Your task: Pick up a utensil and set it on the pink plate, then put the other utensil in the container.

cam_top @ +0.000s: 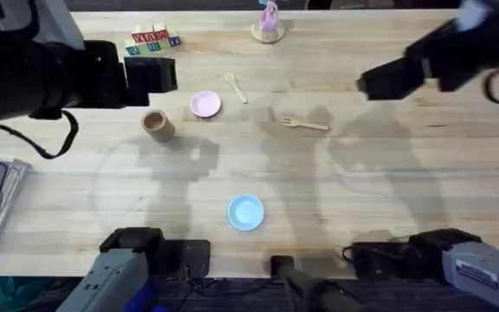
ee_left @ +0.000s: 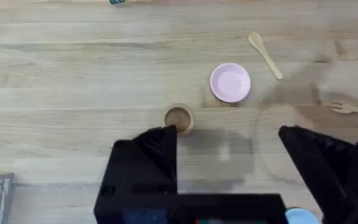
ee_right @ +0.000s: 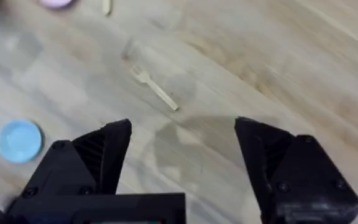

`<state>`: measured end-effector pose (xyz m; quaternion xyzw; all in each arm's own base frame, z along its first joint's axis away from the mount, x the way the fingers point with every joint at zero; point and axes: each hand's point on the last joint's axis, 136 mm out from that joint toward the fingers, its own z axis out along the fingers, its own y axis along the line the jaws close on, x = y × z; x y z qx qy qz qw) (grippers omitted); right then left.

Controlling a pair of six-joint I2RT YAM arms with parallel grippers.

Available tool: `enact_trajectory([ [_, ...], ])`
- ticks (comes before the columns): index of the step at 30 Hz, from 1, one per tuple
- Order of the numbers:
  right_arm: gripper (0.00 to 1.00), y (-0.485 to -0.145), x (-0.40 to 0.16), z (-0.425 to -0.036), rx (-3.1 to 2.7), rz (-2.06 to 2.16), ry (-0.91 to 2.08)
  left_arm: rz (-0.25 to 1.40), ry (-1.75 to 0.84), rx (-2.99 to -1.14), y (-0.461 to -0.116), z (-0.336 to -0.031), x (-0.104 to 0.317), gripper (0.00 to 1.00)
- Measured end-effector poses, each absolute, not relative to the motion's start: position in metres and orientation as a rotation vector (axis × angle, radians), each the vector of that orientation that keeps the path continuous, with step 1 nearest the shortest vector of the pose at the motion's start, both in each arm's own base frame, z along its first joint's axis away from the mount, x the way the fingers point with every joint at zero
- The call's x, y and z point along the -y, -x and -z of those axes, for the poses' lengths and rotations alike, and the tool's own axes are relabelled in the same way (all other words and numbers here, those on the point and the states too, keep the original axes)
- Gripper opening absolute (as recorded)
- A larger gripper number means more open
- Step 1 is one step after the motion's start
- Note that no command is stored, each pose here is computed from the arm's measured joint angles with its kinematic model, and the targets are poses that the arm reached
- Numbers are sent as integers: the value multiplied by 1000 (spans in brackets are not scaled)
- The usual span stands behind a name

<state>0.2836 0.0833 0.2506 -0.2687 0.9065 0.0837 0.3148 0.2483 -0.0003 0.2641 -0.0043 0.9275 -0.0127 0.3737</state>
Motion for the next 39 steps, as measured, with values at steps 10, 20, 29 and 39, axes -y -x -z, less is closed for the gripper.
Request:
enact_trajectory([
  [10, 995, -295, -128, -197, -2393, -234, 1176, -16, 136, -2394, -243, -260, -25, 992],
  [20, 996, -310, -132, -158, -2393, -228, 1377, -36, 190, -2397, -240, -259, -35, 993],
  [29, 996, -315, -135, -128, -2428, -253, 1466, -36, 190, -2394, -241, -260, -36, 993],
  [39, 996, -316, -150, -90, -2410, -286, 1643, -36, 190, -2393, -241, -260, -36, 993],
])
